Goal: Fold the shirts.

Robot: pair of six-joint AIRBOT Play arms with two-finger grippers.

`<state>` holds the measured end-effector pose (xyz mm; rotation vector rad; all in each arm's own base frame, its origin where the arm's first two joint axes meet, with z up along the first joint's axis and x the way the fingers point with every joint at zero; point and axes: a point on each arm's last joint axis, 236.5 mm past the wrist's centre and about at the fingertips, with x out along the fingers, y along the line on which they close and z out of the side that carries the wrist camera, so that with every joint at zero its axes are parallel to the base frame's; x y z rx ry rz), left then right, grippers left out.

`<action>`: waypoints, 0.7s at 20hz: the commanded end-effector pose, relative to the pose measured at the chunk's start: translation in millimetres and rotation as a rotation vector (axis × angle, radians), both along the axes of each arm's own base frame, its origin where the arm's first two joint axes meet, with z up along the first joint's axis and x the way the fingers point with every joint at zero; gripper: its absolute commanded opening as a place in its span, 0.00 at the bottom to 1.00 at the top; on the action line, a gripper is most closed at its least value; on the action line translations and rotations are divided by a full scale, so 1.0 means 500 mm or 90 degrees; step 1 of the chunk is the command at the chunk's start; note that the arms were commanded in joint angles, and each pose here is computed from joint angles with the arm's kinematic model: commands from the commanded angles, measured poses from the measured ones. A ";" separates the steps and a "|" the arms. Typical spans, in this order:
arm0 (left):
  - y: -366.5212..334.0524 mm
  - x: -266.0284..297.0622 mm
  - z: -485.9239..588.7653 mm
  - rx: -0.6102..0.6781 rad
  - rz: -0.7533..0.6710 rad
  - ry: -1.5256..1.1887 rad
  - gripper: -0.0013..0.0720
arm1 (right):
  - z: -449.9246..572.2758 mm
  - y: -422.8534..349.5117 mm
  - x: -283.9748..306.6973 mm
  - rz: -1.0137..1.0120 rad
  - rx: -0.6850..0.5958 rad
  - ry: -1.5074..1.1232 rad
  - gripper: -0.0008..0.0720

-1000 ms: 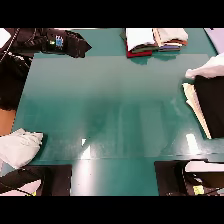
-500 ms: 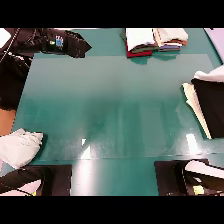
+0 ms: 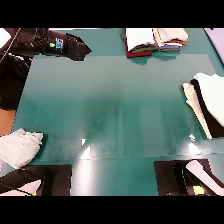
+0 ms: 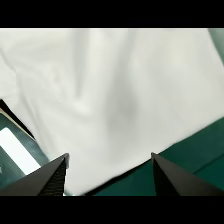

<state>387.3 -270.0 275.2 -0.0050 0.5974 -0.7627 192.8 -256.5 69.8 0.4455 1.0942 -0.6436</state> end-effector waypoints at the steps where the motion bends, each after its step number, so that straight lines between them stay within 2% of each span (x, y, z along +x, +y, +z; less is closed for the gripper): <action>1: 0.000 -0.004 -0.003 0.004 -0.004 0.003 0.05 | -0.024 -0.006 -0.081 -0.073 0.011 0.030 0.84; 3: 0.000 -0.003 -0.002 0.003 -0.003 0.002 0.05 | 0.044 -0.011 -0.020 -0.066 -0.004 -0.053 0.84; 6: 0.000 -0.003 -0.002 0.004 -0.003 0.002 0.05 | 0.177 0.068 0.154 0.043 0.005 -0.234 0.83; 9: 0.000 -0.002 -0.001 0.003 -0.002 0.000 0.05 | 0.246 0.268 0.285 0.235 0.065 -0.309 0.83; 14: 0.000 -0.002 -0.001 0.003 -0.002 0.001 0.05 | 0.231 0.606 0.336 0.534 0.145 -0.283 0.82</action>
